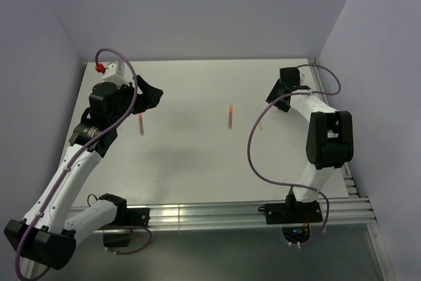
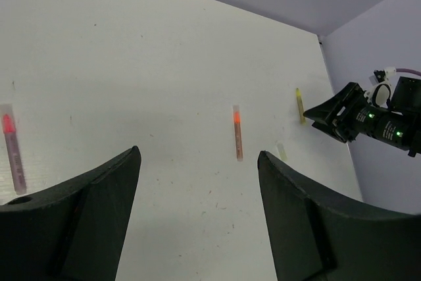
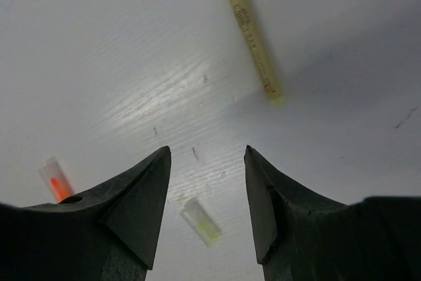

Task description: Insert the pens into the pen caps

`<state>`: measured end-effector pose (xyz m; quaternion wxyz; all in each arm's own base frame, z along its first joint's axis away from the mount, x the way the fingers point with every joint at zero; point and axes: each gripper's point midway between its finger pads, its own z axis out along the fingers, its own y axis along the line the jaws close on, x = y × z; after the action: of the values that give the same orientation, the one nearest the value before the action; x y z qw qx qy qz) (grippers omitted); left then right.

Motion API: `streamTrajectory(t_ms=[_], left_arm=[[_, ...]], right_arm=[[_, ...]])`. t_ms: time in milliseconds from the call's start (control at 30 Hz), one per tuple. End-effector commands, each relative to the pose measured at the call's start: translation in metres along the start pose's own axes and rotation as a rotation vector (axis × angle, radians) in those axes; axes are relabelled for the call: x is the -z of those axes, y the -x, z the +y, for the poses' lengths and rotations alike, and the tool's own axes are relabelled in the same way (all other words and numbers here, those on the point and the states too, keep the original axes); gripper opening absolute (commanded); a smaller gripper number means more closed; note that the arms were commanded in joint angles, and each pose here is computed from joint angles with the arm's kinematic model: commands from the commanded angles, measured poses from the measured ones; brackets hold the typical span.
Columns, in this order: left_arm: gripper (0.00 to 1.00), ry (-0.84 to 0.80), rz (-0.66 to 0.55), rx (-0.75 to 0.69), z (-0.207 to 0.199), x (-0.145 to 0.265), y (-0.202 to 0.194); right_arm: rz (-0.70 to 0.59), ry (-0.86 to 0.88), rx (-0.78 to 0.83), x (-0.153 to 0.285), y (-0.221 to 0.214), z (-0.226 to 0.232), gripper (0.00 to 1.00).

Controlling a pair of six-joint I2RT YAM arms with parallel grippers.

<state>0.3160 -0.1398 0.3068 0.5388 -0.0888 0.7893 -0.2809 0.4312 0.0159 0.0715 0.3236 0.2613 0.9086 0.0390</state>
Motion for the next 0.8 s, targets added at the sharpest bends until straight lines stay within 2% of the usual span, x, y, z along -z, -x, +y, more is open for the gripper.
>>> streamTrajectory(t_ms=[0, 67, 133, 200, 233, 267, 300, 333, 367, 433, 500, 600, 767], left_arm=[[0.77, 0.034, -0.019, 0.035, 0.006, -0.007, 0.008], [0.75, 0.069, -0.022, 0.066, 0.015, -0.010, 0.010], [0.75, 0.177, -0.058, 0.116, 0.038, -0.013, 0.018], [0.73, 0.355, -0.125, 0.168, 0.078, -0.017, 0.024], [0.69, 0.446, -0.168, 0.247, 0.105, -0.018, 0.029], [0.68, 0.511, -0.130, 0.296, 0.128, -0.031, 0.016], [0.60, 0.578, -0.103, 0.352, 0.152, -0.034, 0.007], [0.56, 0.684, -0.132, 0.451, 0.192, -0.030, 0.010], [0.52, 0.786, -0.092, 0.495, 0.227, -0.037, -0.006], [0.49, 0.874, -0.131, 0.573, 0.268, -0.035, -0.005], [0.49, 0.939, -0.118, 0.657, 0.302, -0.034, -0.022], [0.49, 1.038, -0.127, 0.673, 0.330, -0.032, -0.032], [0.48, 1.130, -0.102, 0.710, 0.351, -0.033, -0.057]], right_arm=[[-0.044, -0.053, 0.002, -0.006, 0.025, -0.009, 0.57], [-0.022, -0.109, 0.014, -0.017, 0.025, -0.017, 0.56], [-0.017, -0.041, 0.022, -0.019, 0.033, 0.000, 0.55], [-0.010, 0.008, 0.015, -0.019, 0.033, 0.010, 0.55], [0.002, 0.002, 0.019, -0.021, 0.029, 0.012, 0.55], [0.006, 0.008, 0.029, -0.021, 0.027, 0.017, 0.55], [0.005, 0.025, 0.036, -0.020, 0.028, 0.024, 0.55], [0.006, 0.057, 0.043, -0.017, 0.025, 0.035, 0.55], [0.007, 0.074, 0.047, -0.015, 0.024, 0.040, 0.55], [0.001, 0.128, 0.059, -0.007, 0.023, 0.055, 0.55], [-0.004, 0.146, 0.077, -0.002, 0.021, 0.061, 0.55], [0.004, 0.182, 0.087, 0.003, 0.013, 0.066, 0.55], [-0.008, 0.228, 0.085, 0.013, 0.013, 0.070, 0.55]])
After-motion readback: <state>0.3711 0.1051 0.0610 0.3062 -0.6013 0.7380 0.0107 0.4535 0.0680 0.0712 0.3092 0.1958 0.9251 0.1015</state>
